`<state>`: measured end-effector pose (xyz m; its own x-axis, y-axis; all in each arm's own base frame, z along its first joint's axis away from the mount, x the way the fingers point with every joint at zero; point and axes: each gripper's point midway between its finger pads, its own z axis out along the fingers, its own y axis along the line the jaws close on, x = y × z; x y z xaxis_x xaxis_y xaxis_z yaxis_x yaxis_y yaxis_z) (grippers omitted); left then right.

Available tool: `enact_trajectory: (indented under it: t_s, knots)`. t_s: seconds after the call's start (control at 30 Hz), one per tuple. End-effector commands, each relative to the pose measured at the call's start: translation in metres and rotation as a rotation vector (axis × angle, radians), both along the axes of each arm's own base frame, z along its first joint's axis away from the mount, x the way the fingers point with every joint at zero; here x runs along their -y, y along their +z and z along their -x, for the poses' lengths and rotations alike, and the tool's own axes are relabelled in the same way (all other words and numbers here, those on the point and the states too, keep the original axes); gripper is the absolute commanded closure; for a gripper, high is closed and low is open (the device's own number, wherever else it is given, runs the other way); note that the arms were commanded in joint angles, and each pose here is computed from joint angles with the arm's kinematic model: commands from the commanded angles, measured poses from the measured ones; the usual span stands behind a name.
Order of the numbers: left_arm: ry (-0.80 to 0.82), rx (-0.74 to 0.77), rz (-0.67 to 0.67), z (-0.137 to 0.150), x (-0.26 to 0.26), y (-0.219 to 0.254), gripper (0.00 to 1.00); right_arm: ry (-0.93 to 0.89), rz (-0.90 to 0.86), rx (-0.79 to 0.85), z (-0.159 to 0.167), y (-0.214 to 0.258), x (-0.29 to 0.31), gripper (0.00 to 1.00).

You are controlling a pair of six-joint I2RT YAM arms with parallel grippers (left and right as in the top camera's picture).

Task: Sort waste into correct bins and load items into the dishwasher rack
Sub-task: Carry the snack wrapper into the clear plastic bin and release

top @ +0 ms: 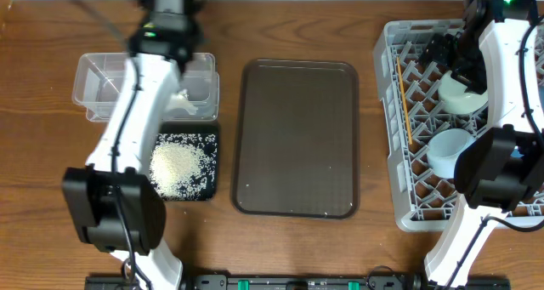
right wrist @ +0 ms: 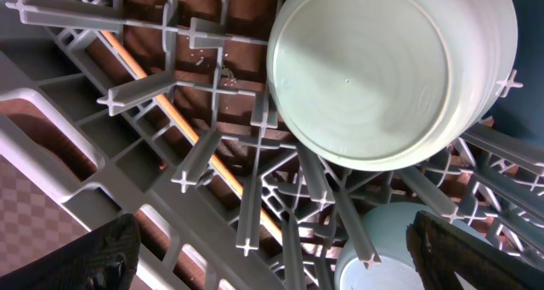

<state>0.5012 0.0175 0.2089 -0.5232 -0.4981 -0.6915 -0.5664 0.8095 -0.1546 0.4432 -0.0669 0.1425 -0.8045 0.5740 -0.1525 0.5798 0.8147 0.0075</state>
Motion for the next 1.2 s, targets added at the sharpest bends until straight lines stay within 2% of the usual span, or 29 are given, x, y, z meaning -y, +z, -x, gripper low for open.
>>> enact_trajectory:
  t_s: [0.0, 0.17, 0.3, 0.37, 0.43, 0.6, 0.7, 0.8, 0.87, 1.17]
  knots:
    - [0.29, 0.047, 0.165, 0.005, -0.038, -0.017, 0.94, -0.012, 0.004, 0.033, 0.001, 0.014, 0.001, 0.01]
    - [0.389, 0.043, 0.305, 0.005, -0.061, -0.035, 0.92, -0.012, 0.004, 0.033, 0.001, 0.014, 0.001, 0.01]
    - [0.442, 0.036, 0.405, 0.004, -0.067, -0.047, 0.83, -0.011, 0.004, 0.033, 0.001, 0.014, 0.0, 0.01]
    - [0.442, 0.029, 0.428, 0.004, -0.068, -0.05, 0.55, -0.012, 0.004, 0.033, 0.001, 0.014, 0.001, 0.01]
    - [0.441, 0.024, 0.434, 0.005, -0.068, -0.051, 0.46, -0.012, 0.004, 0.033, 0.001, 0.014, 0.001, 0.01]
    - [0.391, 0.037, 0.416, 0.009, -0.066, -0.032, 0.44, -0.012, 0.004, 0.033, 0.001, 0.014, 0.001, 0.01]
    - [0.348, 0.071, 0.414, 0.02, -0.062, -0.001, 0.44, -0.011, 0.004, 0.033, 0.001, 0.014, 0.0, 0.01]
    - [0.261, 0.075, 0.427, 0.046, -0.05, 0.036, 0.41, -0.009, 0.004, 0.033, 0.001, 0.014, -0.001, 0.01]
    - [0.262, 0.05, 0.433, 0.076, -0.047, 0.052, 0.36, -0.01, 0.004, 0.033, 0.001, 0.014, 0.0, 0.01]
    - [0.271, -0.041, 0.418, 0.218, -0.032, 0.105, 0.29, -0.009, 0.004, 0.033, 0.001, 0.014, -0.001, 0.01]
